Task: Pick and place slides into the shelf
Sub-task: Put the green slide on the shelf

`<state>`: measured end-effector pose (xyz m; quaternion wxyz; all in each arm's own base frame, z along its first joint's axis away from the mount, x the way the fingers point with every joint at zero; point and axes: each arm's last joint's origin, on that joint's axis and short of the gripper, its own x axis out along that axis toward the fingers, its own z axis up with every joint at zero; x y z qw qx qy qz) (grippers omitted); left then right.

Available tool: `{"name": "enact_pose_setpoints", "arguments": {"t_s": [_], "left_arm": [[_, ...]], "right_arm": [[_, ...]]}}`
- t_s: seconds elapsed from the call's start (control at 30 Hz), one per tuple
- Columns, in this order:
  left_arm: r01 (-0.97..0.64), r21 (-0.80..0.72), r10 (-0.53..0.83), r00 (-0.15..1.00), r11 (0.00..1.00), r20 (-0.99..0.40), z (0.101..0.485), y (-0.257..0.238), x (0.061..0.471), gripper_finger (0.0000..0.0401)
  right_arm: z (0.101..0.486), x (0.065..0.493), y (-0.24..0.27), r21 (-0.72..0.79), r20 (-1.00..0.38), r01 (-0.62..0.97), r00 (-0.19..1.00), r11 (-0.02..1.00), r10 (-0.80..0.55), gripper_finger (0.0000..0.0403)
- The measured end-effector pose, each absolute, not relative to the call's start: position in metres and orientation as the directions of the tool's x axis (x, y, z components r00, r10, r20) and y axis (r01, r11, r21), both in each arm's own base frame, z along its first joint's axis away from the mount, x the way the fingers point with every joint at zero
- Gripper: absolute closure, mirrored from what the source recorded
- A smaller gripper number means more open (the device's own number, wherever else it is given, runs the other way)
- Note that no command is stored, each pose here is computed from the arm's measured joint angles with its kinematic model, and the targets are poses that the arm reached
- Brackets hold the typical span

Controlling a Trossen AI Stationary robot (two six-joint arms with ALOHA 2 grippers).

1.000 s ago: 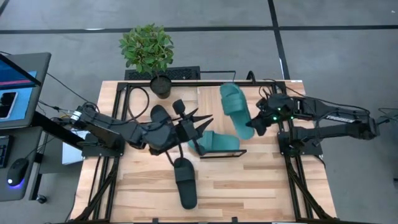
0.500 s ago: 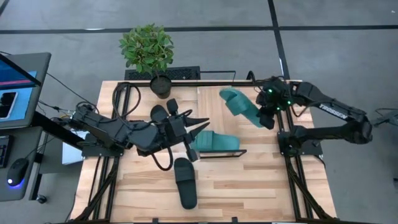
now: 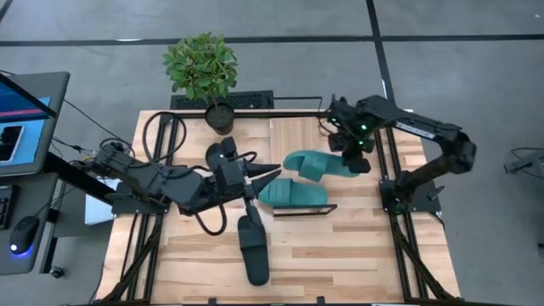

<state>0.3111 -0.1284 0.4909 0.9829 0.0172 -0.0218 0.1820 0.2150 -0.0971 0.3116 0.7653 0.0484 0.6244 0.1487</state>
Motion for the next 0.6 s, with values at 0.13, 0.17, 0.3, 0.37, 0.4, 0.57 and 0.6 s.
{"name": "enact_pose_setpoints", "arguments": {"t_s": [0.13, 0.17, 0.3, 0.37, 0.4, 0.57, 0.6], "left_arm": [[-0.345, 0.012, 0.344, 0.937, 0.939, 0.055, 0.495, -0.131, 0.305, 0.0366], [-0.344, 0.008, 0.343, 0.937, 0.939, 0.059, 0.496, -0.130, 0.303, 0.0366], [-0.337, 0.000, 0.336, 0.940, 0.942, 0.062, 0.498, -0.132, 0.300, 0.0366], [-0.335, 0.002, 0.334, 0.941, 0.942, 0.060, 0.497, -0.132, 0.300, 0.0366], [-0.331, 0.001, 0.331, 0.942, 0.943, 0.060, 0.497, -0.133, 0.299, 0.0366], [-0.321, 0.010, 0.320, 0.946, 0.947, 0.061, 0.497, -0.137, 0.298, 0.0366], [-0.320, 0.006, 0.319, 0.946, 0.947, 0.061, 0.497, -0.137, 0.298, 0.0366]], "right_arm": [[0.310, 0.229, -0.109, 0.322, -0.920, -0.217, 0.159, 0.922, 0.358, 0.0349], [0.310, 0.232, -0.113, 0.330, -0.917, -0.221, 0.158, 0.918, 0.367, 0.0349], [0.308, 0.244, -0.130, 0.359, -0.897, -0.215, 0.187, 0.908, 0.399, 0.0349], [0.307, 0.248, -0.136, 0.384, -0.880, -0.217, 0.207, 0.898, 0.426, 0.0350], [0.306, 0.250, -0.140, 0.393, -0.874, -0.216, 0.215, 0.894, 0.436, 0.0351], [0.295, 0.261, -0.153, 0.439, -0.851, -0.203, 0.217, 0.875, 0.478, 0.0351], [0.292, 0.262, -0.156, 0.447, -0.849, -0.200, 0.213, 0.872, 0.484, 0.0351]]}}
